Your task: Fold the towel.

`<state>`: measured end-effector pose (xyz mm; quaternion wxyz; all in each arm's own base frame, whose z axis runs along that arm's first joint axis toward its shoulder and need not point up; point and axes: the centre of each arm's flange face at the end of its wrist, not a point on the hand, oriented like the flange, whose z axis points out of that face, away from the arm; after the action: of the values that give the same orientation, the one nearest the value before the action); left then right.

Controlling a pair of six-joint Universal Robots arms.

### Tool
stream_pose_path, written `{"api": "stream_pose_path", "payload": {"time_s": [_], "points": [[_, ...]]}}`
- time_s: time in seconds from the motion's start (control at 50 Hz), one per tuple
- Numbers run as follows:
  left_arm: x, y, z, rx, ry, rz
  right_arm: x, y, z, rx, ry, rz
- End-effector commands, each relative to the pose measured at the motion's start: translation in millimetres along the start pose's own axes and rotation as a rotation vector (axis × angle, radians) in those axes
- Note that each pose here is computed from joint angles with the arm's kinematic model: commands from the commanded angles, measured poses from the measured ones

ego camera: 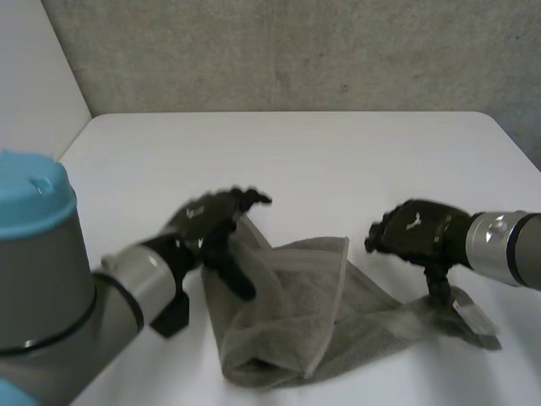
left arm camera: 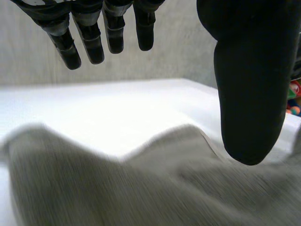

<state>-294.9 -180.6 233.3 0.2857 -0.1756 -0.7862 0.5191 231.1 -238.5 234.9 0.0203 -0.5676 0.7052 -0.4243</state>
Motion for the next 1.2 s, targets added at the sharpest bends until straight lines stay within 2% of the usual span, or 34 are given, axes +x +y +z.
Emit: {"api": "stream_pose_path", "payload": {"time_s": [0.02,0.08,0.12,0.14,0.18,0.2,0.24,0.3,0.34,0.36,0.4,0.42,0.48,0.54,0.64,0.76,0.98,1.04,1.08,1.14,1.18,1.2], "points": [[3,-30,41,0.102,0.034,0.194,25,0,2,0.127,0.17,0.236],[5,-32,50,0.103,0.055,0.233,28,10,-2,0.136,0.213,0.304],[11,-26,64,0.07,0.126,0.317,27,15,-3,0.135,0.228,0.31],[11,-26,64,0.07,0.126,0.318,27,15,-3,0.135,0.228,0.31],[19,-17,73,0.035,0.216,0.413,24,26,-1,0.135,0.255,0.315],[19,-17,73,0.034,0.217,0.414,24,26,-1,0.135,0.255,0.315],[25,-7,82,0.019,0.285,0.523,25,39,3,0.129,0.283,0.327],[28,-3,86,0.018,0.308,0.574,25,45,5,0.125,0.297,0.333],[32,9,92,0.013,0.341,0.667,29,55,5,0.112,0.32,0.352],[32,9,92,0.013,0.341,0.667,31,58,5,0.104,0.327,0.36],[36,21,98,0.006,0.361,0.755,32,61,5,0.1,0.331,0.366],[36,21,98,0.006,0.361,0.756,32,61,5,0.1,0.331,0.366],[40,38,104,0.002,0.393,0.881,34,66,5,0.089,0.339,0.377],[44,44,105,0.002,0.41,0.924,36,67,4,0.087,0.339,0.383],[57,70,103,0.009,0.531,1.063,35,70,5,0.088,0.329,0.393],[60,85,106,0.013,0.582,1.123,32,70,5,0.094,0.313,0.394],[57,93,115,0.002,0.561,1.134,27,71,6,0.089,0.297,0.398],[55,86,120,0.014,0.505,1.151,26,71,6,0.088,0.294,0.399],[51,73,126,0.036,0.404,1.172,25,72,7,0.087,0.291,0.399],[48,68,128,0.041,0.353,1.179,24,71,7,0.087,0.289,0.399],[42,53,128,0.056,0.262,1.19,24,72,7,0.086,0.288,0.4],[42,53,128,0.056,0.262,1.19,24,72,7,0.086,0.288,0.4]]}}
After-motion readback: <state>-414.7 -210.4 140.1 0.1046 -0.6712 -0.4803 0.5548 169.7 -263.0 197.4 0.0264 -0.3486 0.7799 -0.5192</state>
